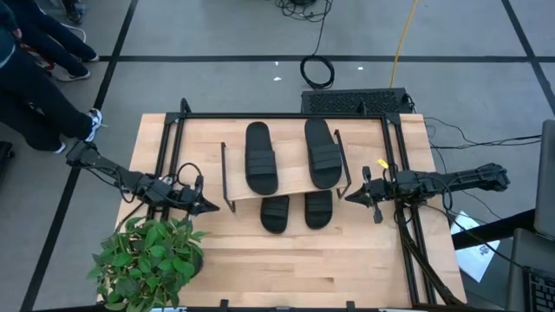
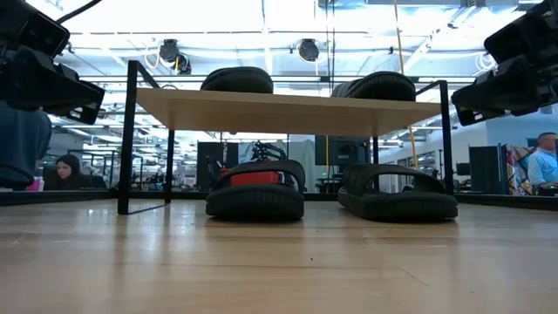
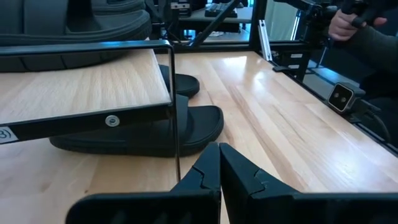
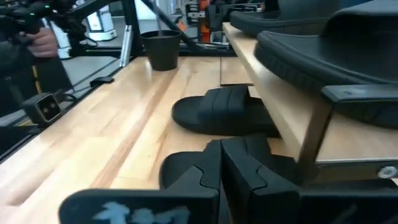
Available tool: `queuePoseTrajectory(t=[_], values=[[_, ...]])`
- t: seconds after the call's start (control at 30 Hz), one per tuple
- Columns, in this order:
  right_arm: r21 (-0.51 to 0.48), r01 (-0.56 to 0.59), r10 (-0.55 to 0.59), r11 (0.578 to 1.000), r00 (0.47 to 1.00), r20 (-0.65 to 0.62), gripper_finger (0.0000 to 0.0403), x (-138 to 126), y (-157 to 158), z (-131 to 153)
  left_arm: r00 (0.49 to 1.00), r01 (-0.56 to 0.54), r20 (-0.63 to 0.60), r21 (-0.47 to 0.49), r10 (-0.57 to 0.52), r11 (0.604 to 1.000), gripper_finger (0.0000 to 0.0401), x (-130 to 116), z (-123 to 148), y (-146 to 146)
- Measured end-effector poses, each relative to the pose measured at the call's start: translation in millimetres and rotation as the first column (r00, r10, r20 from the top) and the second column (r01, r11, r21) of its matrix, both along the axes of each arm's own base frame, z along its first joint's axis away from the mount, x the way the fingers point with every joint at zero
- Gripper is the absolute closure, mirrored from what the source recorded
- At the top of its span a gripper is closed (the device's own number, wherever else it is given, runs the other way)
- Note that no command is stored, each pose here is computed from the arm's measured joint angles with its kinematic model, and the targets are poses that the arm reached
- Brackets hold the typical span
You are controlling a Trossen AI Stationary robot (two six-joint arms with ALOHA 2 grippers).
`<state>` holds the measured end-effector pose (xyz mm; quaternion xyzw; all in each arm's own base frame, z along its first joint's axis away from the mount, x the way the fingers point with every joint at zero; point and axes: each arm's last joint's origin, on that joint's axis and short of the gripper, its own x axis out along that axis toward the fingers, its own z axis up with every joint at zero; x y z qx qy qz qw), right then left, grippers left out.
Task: Pick and place slides into the shelf
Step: Adjust the shelf
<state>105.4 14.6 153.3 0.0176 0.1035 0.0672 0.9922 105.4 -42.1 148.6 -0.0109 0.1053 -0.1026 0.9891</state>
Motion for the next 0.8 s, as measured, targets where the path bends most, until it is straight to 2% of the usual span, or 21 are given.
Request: queuePoseTrajectory(t=[0.13, 0.23, 0.4, 0.53, 0.67, 0.8], values=[[0.016, -0.103, 0.103, 0.995, 0.995, 0.005, 0.0403, 0, 3, 1, 1.000, 0.004, -0.005, -0.021, -0.004, 1.000, 0.0401, 0, 0, -1], [0.076, -0.177, 0.177, 0.981, 0.984, -0.003, 0.0403, -1, 7, 0, 1.000, 0.011, -0.009, -0.041, -0.012, 0.999, 0.0401, -1, 0, -2], [0.178, -0.223, 0.223, 0.958, 0.975, 0.023, 0.0403, 1, 16, 2, 1.000, 0.015, -0.014, -0.046, -0.016, 0.999, 0.0401, -2, 0, -4], [0.167, -0.180, 0.189, 0.969, 0.981, -0.043, 0.0403, 2, 24, -4, 1.000, -0.007, -0.023, -0.033, 0.006, 0.999, 0.0401, -2, -2, -5], [0.078, -0.057, 0.059, 0.995, 0.998, -0.025, 0.0403, 3, 24, -3, 0.999, -0.030, -0.025, -0.041, 0.029, 0.999, 0.0400, 0, -2, -6], [-0.002, 0.008, -0.008, 1.000, 1.000, 0.003, 0.0403, 3, 23, 3, 0.998, -0.068, 0.000, -0.056, 0.068, 0.996, 0.0400, 1, 1, -5]])
